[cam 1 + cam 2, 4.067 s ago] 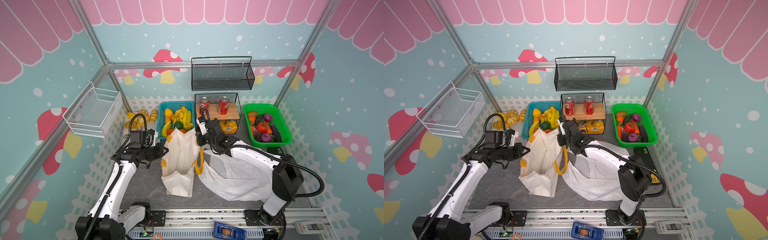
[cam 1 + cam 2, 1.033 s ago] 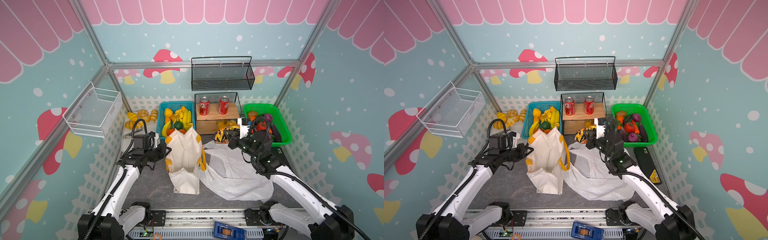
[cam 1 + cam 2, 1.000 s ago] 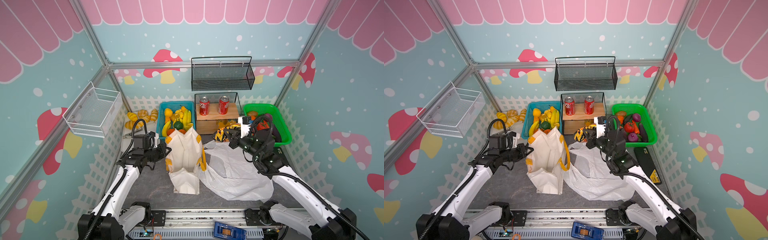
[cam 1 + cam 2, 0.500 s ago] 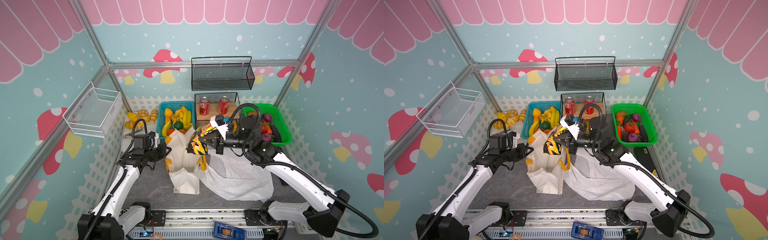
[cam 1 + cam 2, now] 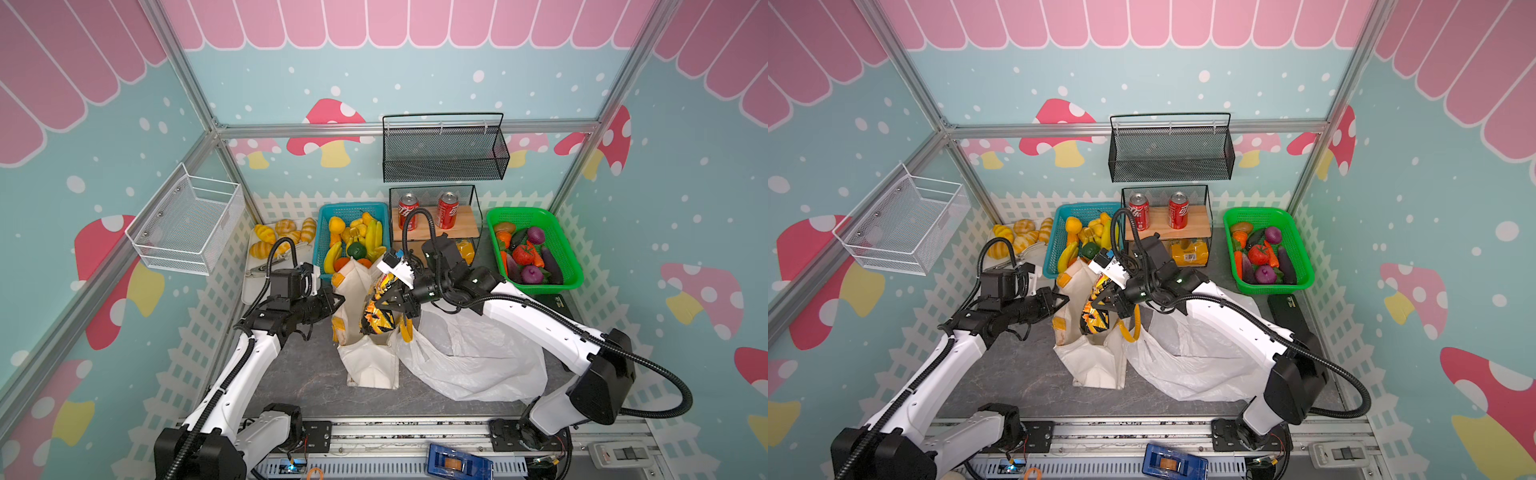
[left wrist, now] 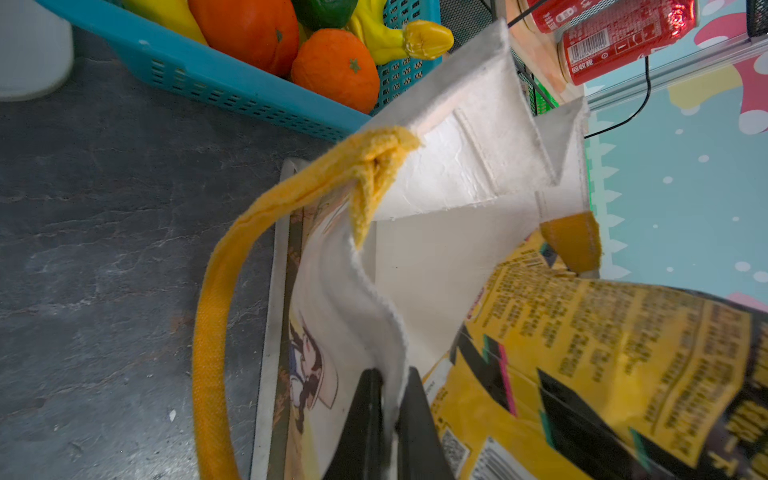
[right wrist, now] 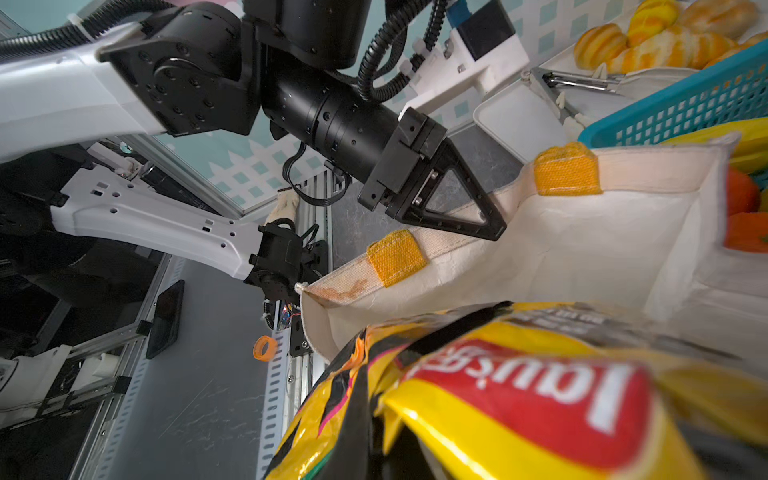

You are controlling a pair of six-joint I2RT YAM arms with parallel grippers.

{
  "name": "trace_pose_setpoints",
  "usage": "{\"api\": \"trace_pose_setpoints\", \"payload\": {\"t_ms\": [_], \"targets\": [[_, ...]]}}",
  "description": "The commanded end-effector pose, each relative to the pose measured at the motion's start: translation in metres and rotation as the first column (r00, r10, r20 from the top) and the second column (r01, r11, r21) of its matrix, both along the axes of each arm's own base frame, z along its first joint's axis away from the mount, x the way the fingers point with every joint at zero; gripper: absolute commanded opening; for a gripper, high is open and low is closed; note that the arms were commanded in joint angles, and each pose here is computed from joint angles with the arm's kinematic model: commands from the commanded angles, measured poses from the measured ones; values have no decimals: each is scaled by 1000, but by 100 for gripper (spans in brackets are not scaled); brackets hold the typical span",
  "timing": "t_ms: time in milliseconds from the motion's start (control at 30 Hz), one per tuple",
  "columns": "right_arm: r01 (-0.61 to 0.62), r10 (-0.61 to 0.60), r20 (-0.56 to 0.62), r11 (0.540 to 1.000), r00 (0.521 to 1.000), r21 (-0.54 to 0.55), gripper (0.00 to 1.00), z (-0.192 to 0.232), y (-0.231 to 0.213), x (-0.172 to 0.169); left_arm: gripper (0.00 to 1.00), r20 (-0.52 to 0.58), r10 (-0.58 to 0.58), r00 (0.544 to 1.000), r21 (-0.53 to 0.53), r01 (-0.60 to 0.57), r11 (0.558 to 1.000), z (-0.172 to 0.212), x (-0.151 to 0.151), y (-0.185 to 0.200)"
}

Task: Place the mixed food into the grocery bags and tie them
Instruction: 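Carry the chips bag over the tote and drop it in with the right gripper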

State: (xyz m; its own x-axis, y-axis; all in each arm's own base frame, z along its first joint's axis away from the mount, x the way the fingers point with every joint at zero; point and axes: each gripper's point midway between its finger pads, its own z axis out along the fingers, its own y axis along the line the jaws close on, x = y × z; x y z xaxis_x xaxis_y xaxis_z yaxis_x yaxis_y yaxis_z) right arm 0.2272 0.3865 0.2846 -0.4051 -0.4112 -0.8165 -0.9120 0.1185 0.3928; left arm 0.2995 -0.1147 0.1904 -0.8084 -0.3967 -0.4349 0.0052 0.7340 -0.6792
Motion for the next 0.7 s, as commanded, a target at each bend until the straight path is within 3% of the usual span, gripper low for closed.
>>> {"api": "trace_pose_setpoints", "payload": {"t_ms": [0, 200, 433, 500, 667], "targets": [[-5, 6, 18, 999, 1000, -39, 0, -6, 11, 9, 0, 36, 0, 999, 9, -1, 1000, 5, 4, -1], [95, -90, 37, 978, 995, -187, 0, -53, 31, 50, 0, 26, -7, 1000, -4, 8, 1000, 4, 3, -4], [122, -122, 19, 947, 992, -299, 4, -105, 53, 77, 0, 21, -14, 1000, -20, 14, 1000, 5, 4, -6], [133, -132, 24, 946, 991, -297, 12, -107, 56, 81, 0, 20, -15, 1000, -21, 15, 1000, 5, 3, -6], [174, -155, 91, 946, 984, -272, 47, -82, 49, 85, 0, 21, -9, 1000, -15, 9, 1000, 4, 2, -5]]}}
